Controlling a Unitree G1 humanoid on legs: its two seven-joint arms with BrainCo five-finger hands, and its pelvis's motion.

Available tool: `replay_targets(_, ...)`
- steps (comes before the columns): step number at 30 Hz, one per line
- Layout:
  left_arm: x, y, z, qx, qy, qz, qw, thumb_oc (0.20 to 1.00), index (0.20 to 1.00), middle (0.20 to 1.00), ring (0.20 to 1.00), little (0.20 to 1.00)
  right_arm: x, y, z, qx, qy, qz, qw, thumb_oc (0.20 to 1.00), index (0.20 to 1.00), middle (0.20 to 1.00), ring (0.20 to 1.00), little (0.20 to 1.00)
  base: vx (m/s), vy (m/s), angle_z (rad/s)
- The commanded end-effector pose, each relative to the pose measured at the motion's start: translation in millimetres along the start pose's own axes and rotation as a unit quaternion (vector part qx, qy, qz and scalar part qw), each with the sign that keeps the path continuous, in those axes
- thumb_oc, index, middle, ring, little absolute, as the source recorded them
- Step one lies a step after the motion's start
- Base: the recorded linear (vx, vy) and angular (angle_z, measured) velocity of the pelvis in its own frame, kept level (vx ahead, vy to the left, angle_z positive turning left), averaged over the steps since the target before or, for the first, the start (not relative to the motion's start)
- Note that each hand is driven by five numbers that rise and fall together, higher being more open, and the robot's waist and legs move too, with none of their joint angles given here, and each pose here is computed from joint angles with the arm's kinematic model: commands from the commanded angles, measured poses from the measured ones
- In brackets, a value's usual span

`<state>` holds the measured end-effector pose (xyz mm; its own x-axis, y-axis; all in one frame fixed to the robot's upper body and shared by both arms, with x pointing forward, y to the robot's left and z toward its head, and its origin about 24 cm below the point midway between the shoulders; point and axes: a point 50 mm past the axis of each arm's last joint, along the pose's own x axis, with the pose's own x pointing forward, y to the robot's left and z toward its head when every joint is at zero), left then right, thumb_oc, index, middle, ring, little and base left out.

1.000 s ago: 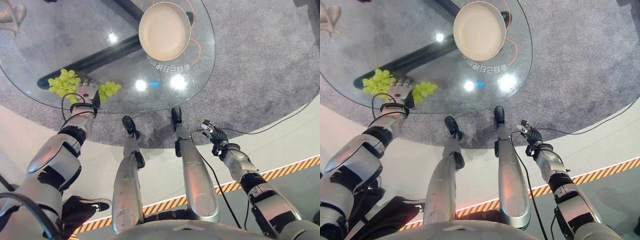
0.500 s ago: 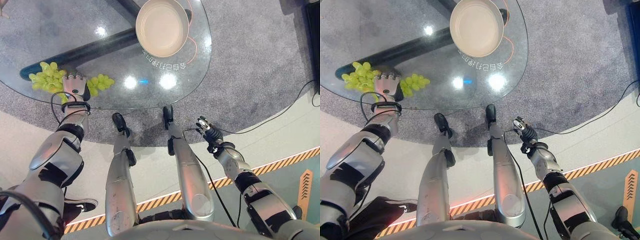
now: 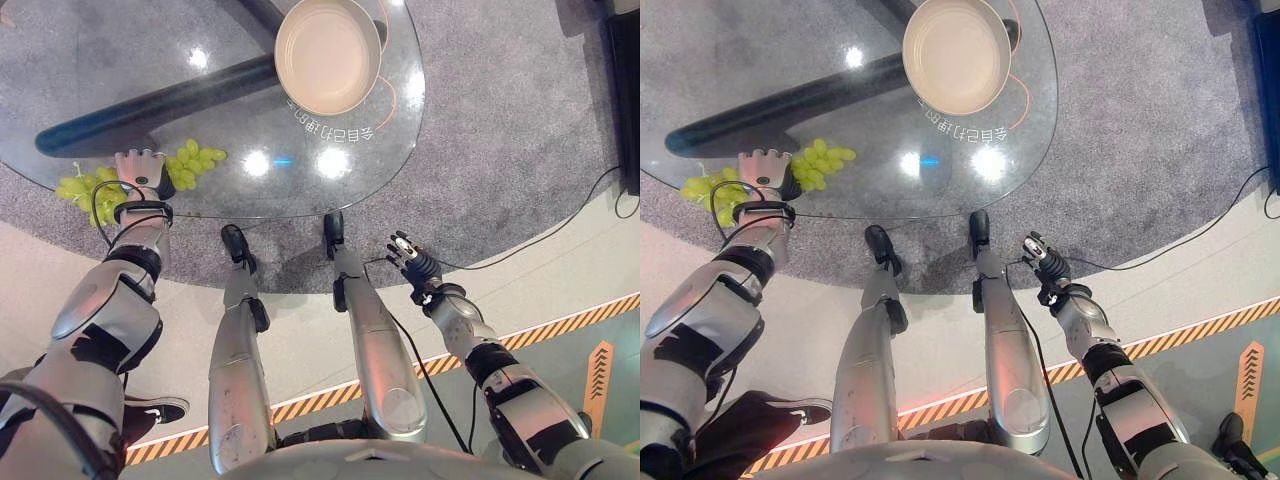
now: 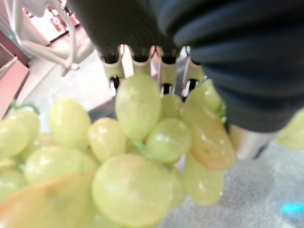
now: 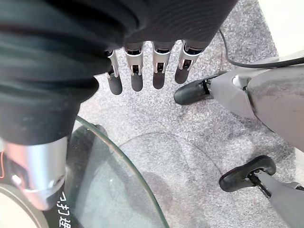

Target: Pick up fruits into the plate

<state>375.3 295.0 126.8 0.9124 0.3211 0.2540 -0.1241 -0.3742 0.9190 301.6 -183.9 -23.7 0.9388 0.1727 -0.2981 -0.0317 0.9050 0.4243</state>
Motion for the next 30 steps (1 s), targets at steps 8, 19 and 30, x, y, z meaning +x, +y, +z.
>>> replay_targets(8, 11, 22, -6, -0.123, 0.03, 0.043, 0.991, 0.2, 0.2, 0.2, 0.2, 0.2, -6, 2, -6, 0.007, -0.009, 0.011, 1.0, 1.0, 1.0, 1.0, 1.0, 1.0, 0.0, 0.0, 0.0)
replay_targets(19, 12, 41, 11, -0.332, 0.001, 0.043, 0.942, 0.2, 0.2, 0.2, 0.2, 0.2, -16, -6, -12, 0.009, -0.009, -0.009, 1.0, 1.0, 1.0, 1.0, 1.0, 1.0, 0.02, 0.007, -0.01)
replay_targets(30, -3, 57, 33, -0.512, -0.099, -0.008, 0.853, 0.2, 0.2, 0.2, 0.2, 0.2, -29, -7, -11, 0.002, -0.037, 0.0, 0.999, 1.0, 1.0, 1.0, 1.0, 1.0, 0.06, -0.009, 0.04)
